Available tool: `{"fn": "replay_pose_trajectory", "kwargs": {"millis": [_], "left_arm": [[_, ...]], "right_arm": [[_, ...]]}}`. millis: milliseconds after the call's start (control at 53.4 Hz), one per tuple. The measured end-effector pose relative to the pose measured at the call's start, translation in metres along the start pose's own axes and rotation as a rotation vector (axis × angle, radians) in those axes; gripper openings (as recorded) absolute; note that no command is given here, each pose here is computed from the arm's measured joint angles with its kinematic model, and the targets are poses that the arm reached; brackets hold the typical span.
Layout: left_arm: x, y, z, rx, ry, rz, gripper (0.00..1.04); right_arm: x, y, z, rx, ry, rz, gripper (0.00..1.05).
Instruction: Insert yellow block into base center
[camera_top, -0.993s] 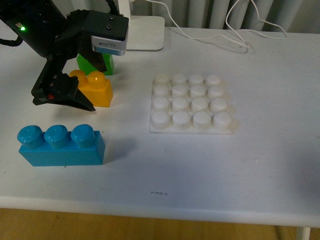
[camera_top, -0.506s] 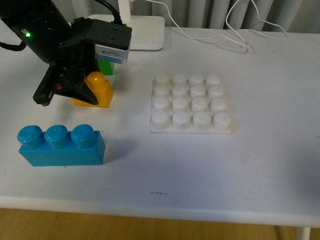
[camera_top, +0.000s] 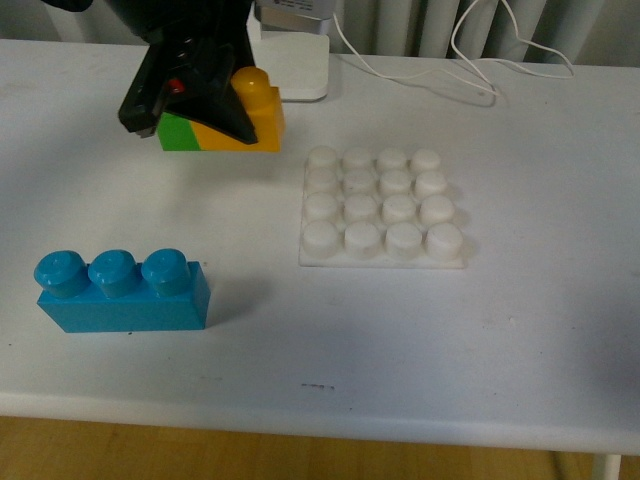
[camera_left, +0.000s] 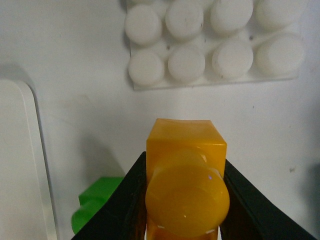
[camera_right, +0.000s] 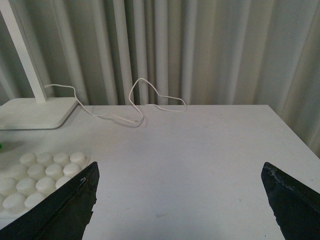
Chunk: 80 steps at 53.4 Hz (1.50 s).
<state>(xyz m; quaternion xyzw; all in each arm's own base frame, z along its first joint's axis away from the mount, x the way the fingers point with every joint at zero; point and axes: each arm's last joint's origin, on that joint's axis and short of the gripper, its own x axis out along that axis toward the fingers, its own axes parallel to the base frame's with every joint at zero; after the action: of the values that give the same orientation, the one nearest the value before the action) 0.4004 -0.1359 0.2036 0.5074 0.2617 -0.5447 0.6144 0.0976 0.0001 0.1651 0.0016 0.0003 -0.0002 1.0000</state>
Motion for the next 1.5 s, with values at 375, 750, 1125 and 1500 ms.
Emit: {"fn": "replay_pose_trajectory", "kwargs": {"millis": [375, 750, 1125, 1500], "left_arm": [[0.036, 0.006, 0.051, 0.059, -0.055, -0.014, 0.32], [0.055, 0.010, 0.071, 0.040, -0.079, -0.016, 0.32], [0.067, 0.009, 0.073, 0.011, -0.084, -0.044, 0.32], [0.072, 0.010, 0.075, -0.003, -0.092, -0.042, 0.32]], "right_arm": [[0.000, 0.000, 0.000, 0.000, 0.000, 0.000, 0.95], [0.000, 0.000, 0.000, 0.000, 0.000, 0.000, 0.95], [0.000, 0.000, 0.000, 0.000, 0.000, 0.001, 0.95], [0.000, 0.000, 0.000, 0.000, 0.000, 0.000, 0.95]]}}
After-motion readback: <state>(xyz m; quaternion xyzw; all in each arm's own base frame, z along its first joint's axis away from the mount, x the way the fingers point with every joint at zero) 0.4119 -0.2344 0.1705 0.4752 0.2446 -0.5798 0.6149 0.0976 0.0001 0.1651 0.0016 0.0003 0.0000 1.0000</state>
